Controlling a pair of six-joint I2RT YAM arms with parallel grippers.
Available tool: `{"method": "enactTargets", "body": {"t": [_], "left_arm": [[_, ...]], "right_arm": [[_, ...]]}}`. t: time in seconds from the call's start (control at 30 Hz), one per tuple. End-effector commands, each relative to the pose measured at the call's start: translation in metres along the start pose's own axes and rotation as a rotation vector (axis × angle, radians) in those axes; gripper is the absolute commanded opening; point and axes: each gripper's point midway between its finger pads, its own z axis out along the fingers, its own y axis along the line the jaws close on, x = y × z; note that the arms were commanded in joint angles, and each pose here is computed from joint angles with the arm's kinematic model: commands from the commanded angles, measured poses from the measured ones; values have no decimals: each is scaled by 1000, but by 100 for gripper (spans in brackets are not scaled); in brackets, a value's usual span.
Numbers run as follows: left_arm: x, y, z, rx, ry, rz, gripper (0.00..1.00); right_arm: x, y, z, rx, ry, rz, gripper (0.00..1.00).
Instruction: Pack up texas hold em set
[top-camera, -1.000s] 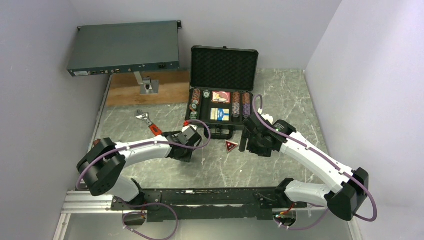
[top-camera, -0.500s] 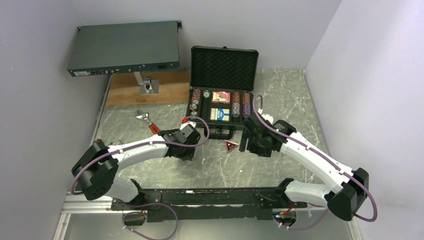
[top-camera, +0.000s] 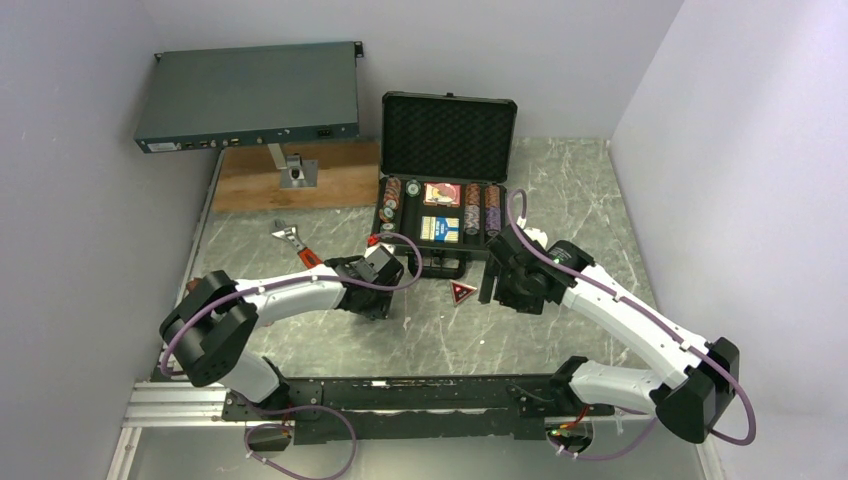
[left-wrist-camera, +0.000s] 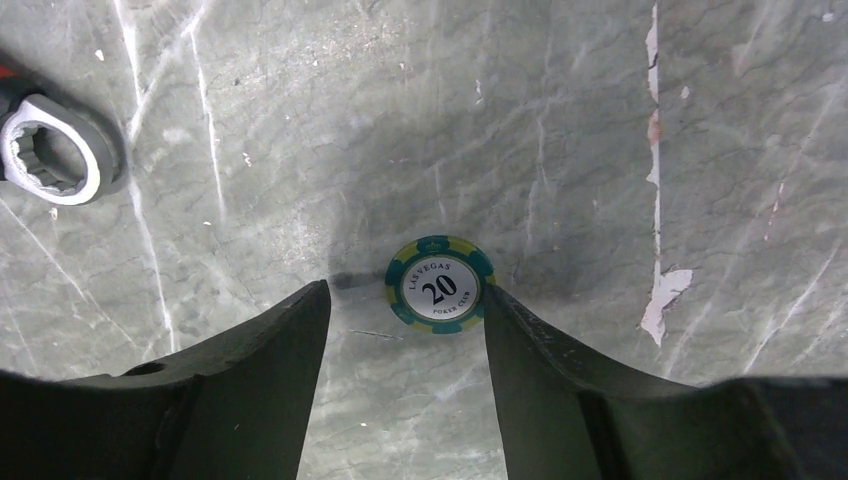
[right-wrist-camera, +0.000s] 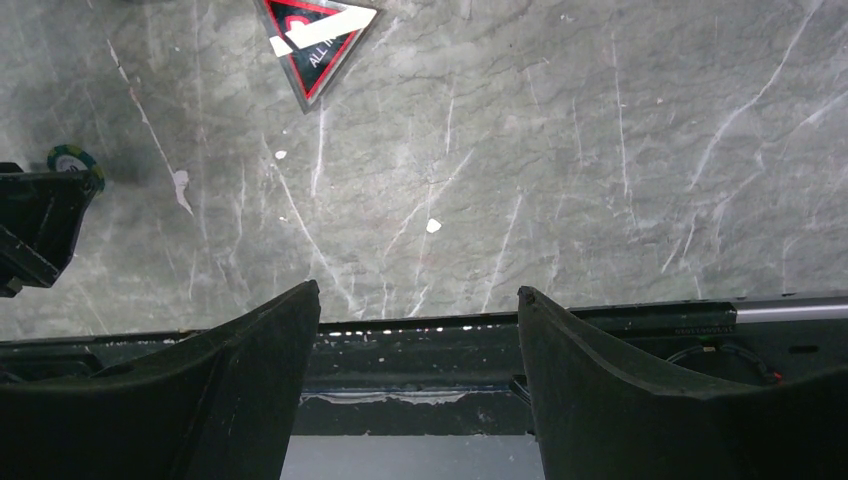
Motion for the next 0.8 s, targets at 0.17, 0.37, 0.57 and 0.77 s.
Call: {"method": "enactTargets", "body": {"t": [0.17, 0.37, 0.57, 0.77], "left_arm": [[-14, -10, -9, 53, -43, -11, 66], [-20, -14, -15, 69, -68, -4, 67], [-23, -19, -21, 68, -86, 18, 68], [-14, -18, -7, 42, -44, 30, 66]], "right_arm": [[-2, -1, -5, -8, -16, 16, 75], [-1, -1, -3, -12, -12, 17, 75], [0, -2, -3, -10, -10, 14, 75], [-2, 0, -4, -8, -8, 3, 75]]}}
